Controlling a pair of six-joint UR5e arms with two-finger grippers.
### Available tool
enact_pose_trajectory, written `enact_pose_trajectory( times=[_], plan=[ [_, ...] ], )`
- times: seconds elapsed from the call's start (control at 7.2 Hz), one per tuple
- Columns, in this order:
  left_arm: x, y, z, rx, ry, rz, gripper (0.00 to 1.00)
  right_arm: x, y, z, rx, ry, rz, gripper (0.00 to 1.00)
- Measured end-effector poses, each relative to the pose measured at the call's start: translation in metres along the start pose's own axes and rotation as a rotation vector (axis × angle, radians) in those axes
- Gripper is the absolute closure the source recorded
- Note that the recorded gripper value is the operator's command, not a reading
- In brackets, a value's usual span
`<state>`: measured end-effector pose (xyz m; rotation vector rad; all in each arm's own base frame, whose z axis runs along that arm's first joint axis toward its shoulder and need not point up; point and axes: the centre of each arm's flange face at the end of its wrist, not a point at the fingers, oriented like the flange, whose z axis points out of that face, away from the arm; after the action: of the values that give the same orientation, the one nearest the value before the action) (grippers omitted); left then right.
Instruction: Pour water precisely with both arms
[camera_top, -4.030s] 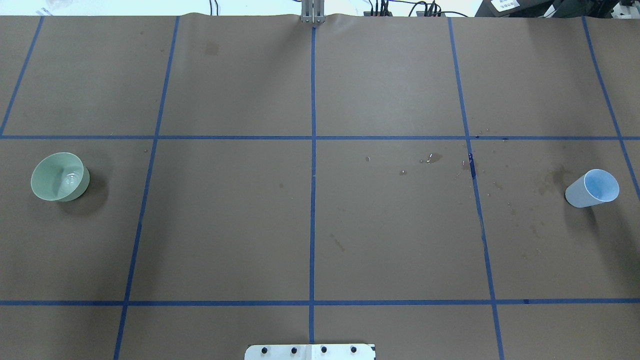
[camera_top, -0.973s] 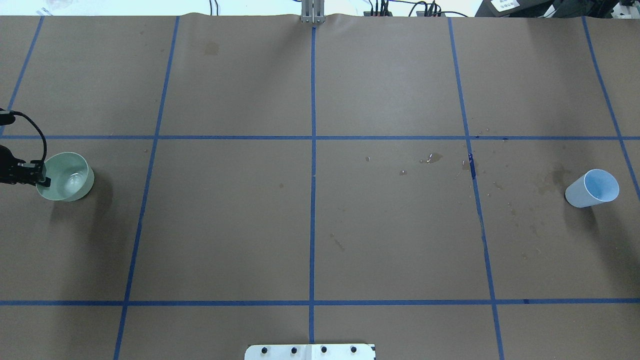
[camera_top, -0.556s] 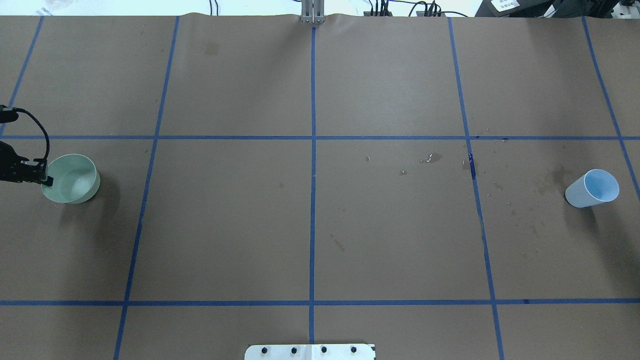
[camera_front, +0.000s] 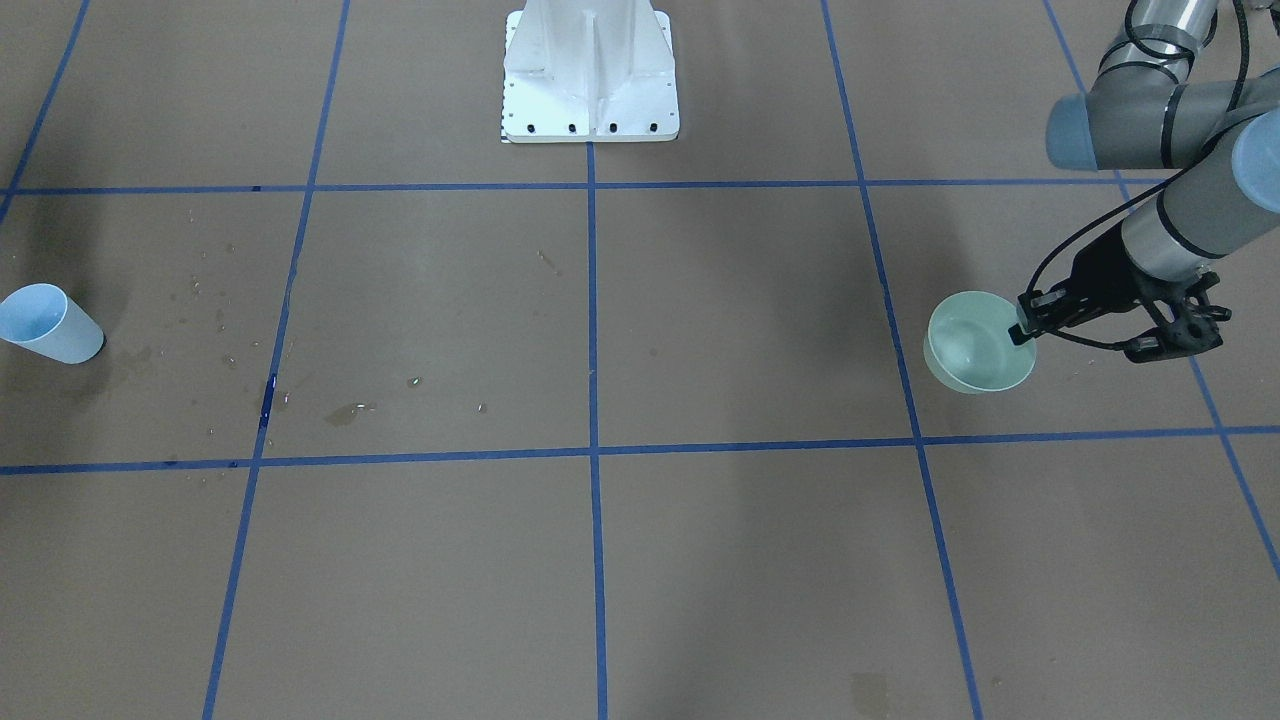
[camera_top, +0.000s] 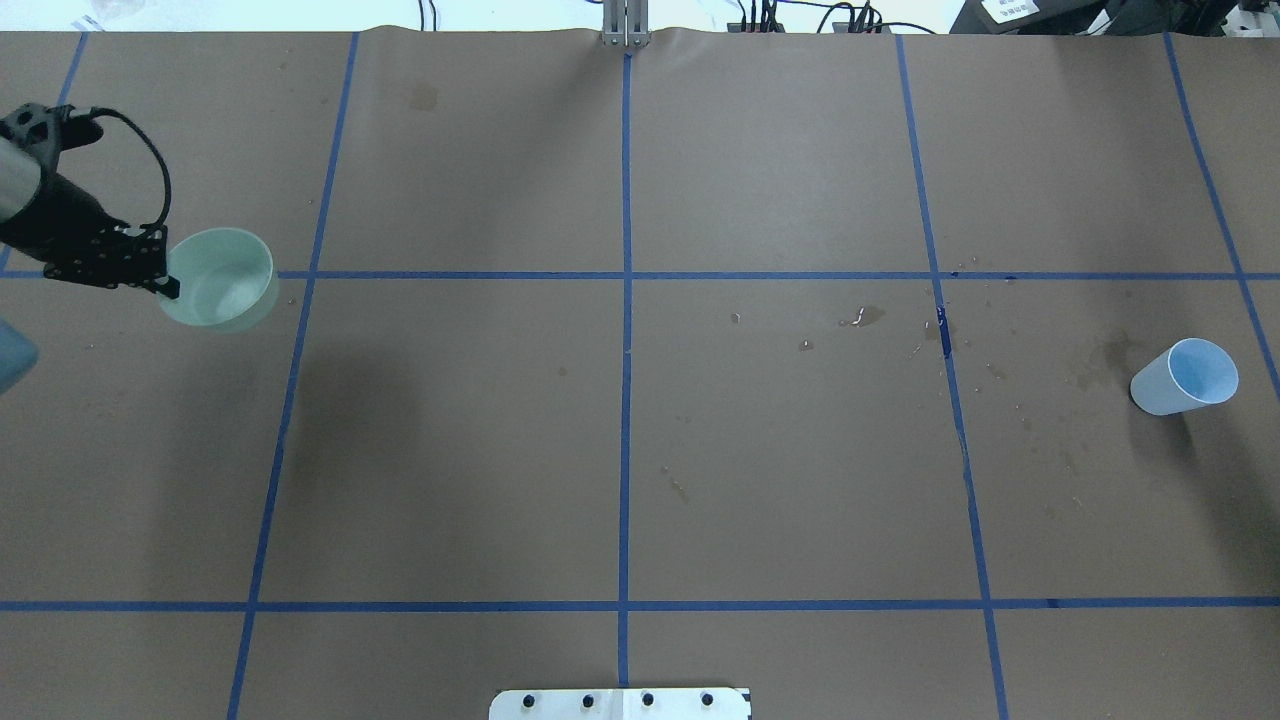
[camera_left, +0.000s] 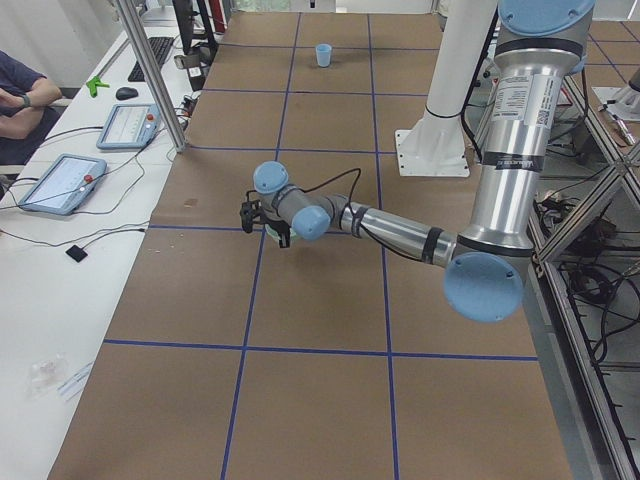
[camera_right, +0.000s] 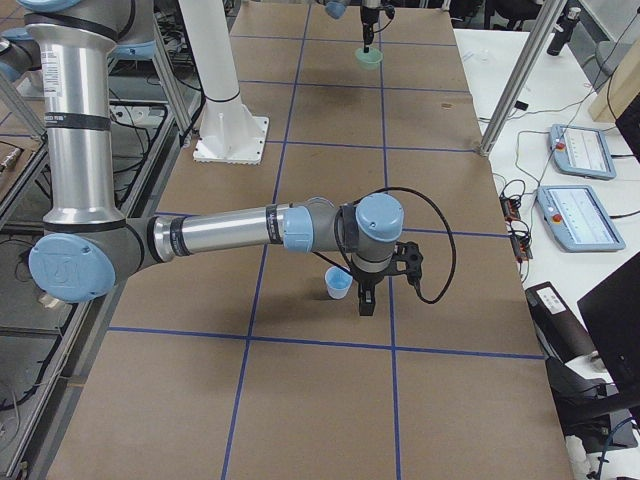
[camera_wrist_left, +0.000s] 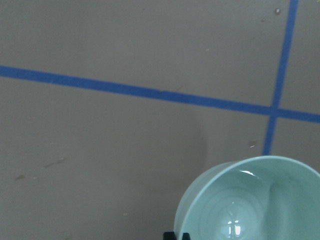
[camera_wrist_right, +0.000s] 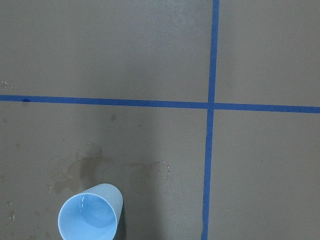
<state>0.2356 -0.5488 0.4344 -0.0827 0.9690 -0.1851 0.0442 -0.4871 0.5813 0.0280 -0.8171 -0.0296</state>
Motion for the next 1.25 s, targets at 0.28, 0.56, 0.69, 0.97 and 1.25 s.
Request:
enact_pose_trajectory(
  times=[0.28,0.56,0.69,0.97,1.25],
  plan=[
    [0.130,-0.018,0.004,-0.014,0.037,-0.098,1.00,0.001,0.003,0.001,-0.002,0.001,-0.002,0.01],
    [0.263,0.005,0.047,-0.033,0.037,-0.151,1.00,0.002,0.004,0.001,-0.002,0.004,-0.003,0.01],
    [0.308,0.026,0.071,-0.031,0.027,-0.168,1.00,0.002,0.005,0.001,-0.002,0.004,-0.002,0.01],
    [0.352,0.059,0.107,-0.014,0.012,-0.166,1.00,0.002,0.005,0.001,-0.002,0.005,0.001,0.01],
    [0.371,0.076,0.138,0.005,0.014,-0.143,1.00,0.003,0.005,0.003,-0.005,0.005,0.008,0.01]
  ],
)
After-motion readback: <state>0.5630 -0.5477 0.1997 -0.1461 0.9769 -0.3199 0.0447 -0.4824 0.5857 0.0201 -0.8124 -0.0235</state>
